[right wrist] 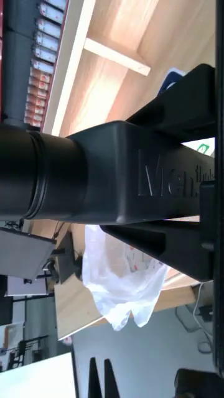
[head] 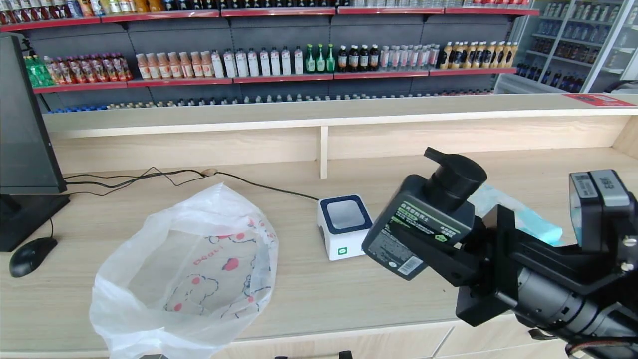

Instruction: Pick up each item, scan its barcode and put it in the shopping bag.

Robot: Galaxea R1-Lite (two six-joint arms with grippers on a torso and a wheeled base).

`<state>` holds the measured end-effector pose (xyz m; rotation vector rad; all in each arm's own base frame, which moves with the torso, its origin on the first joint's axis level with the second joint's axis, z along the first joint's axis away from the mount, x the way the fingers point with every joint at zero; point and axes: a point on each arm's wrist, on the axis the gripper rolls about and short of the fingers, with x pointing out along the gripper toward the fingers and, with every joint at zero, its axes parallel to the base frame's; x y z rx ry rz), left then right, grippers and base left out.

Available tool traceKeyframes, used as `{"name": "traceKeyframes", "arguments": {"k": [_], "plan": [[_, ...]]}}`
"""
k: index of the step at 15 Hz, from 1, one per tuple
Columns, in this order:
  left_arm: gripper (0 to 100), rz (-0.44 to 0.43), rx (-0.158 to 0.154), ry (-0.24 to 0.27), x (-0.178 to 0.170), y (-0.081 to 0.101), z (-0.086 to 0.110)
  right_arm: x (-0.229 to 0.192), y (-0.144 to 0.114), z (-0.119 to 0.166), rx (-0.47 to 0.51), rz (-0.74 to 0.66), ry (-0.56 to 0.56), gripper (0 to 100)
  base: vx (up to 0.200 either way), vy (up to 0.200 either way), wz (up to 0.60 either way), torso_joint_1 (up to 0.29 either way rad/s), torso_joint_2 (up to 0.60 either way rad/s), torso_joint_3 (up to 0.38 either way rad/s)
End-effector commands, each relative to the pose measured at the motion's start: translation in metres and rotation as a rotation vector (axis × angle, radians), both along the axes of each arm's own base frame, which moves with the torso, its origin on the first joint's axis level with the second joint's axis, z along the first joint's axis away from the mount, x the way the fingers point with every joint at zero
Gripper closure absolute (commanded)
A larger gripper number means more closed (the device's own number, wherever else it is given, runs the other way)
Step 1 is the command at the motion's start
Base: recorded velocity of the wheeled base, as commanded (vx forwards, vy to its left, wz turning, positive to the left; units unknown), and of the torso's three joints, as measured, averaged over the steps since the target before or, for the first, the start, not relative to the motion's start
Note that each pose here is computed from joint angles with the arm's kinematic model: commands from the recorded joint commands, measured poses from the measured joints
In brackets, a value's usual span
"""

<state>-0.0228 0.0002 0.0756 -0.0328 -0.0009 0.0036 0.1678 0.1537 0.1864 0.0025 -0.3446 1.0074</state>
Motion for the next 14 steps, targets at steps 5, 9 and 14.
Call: {"name": "traceKeyframes", "arguments": {"k": [5, 9, 14], "plan": [[0, 0.001, -0.001, -0.001, 0.000, 0.000, 0.000, 0.065, 0.017, 0.003, -0.147, -0.189, -0.300, 100, 0.000, 0.000, 0.00, 0.000, 0.00, 0.000], [0, 0.001, -0.001, -0.001, 0.000, 0.000, 0.000, 0.083, 0.030, -0.012, -0.232, -0.201, -0.374, 100, 0.000, 0.000, 0.00, 0.000, 0.00, 0.000], [0, 0.003, 0.001, -0.001, 0.000, 0.000, 0.000, 0.099, 0.045, -0.033, -0.320, -0.101, -0.476, 100, 0.000, 0.000, 0.00, 0.000, 0.00, 0.000]]}}
